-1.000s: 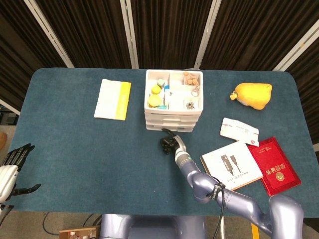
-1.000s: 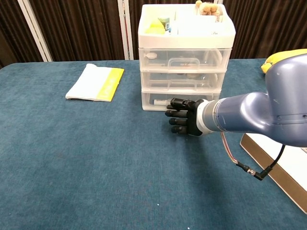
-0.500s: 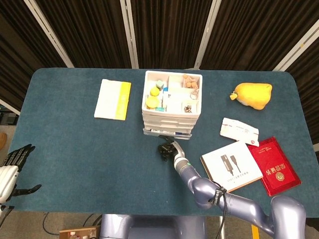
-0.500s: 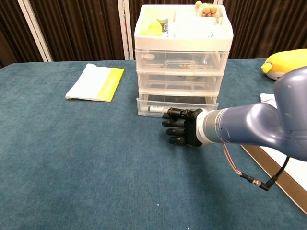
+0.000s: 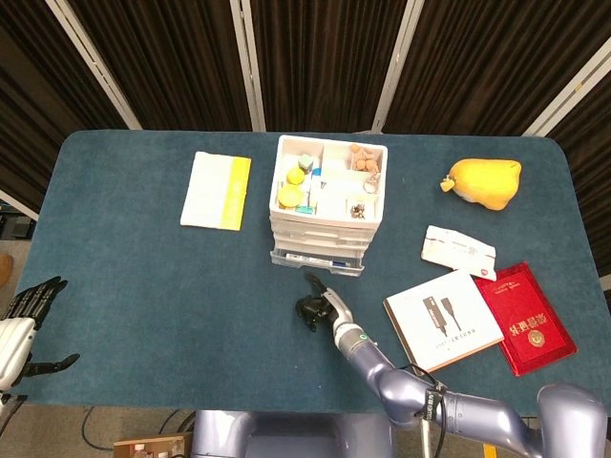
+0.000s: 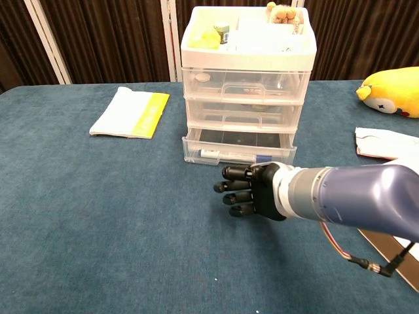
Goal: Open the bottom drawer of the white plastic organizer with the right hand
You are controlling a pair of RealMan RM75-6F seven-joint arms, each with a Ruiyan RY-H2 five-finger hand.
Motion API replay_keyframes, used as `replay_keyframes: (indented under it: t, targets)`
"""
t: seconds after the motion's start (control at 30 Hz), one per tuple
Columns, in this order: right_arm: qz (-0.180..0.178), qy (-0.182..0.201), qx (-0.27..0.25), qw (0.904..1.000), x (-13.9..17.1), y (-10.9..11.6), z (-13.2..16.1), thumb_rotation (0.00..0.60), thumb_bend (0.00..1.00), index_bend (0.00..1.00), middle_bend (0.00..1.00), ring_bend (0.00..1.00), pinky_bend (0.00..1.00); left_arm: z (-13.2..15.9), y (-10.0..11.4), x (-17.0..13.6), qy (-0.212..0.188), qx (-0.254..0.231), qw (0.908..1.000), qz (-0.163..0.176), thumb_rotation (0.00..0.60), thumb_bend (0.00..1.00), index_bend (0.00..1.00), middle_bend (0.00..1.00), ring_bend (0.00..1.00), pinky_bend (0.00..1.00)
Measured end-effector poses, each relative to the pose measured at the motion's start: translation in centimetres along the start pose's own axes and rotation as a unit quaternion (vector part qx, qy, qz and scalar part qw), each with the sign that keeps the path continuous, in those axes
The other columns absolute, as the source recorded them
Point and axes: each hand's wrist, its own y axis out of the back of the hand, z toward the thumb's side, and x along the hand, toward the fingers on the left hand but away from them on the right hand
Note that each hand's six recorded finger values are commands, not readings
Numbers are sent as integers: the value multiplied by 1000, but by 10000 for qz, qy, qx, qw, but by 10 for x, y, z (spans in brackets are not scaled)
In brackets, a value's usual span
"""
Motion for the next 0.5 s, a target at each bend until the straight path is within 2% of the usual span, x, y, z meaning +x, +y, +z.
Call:
replay_keyframes:
  t: [0.17,0.27,0.4,0.5]
  targets:
    - [-36,157,357,9992,9,0,2,600,858,0,742,774,836,0,0,-1,10,-5,10000,16,600,11,0,0,0,0]
    - [-172,416,715,9964,15,3,8,600,857,0,742,774,836,0,0,-1,17,-33,10000,14,600,11,0,0,0,0]
    - [-470,947,1263,9863,25,6,24,600,858,0,742,774,836,-1,0,-1,27,-53,10000,39,600,11,0,0,0,0]
    - [-614,1172,1571,9787,33,7,33,600,858,0,742,774,836,0,1,-1,20,-20,10000,61,600,11,0,0,0,0]
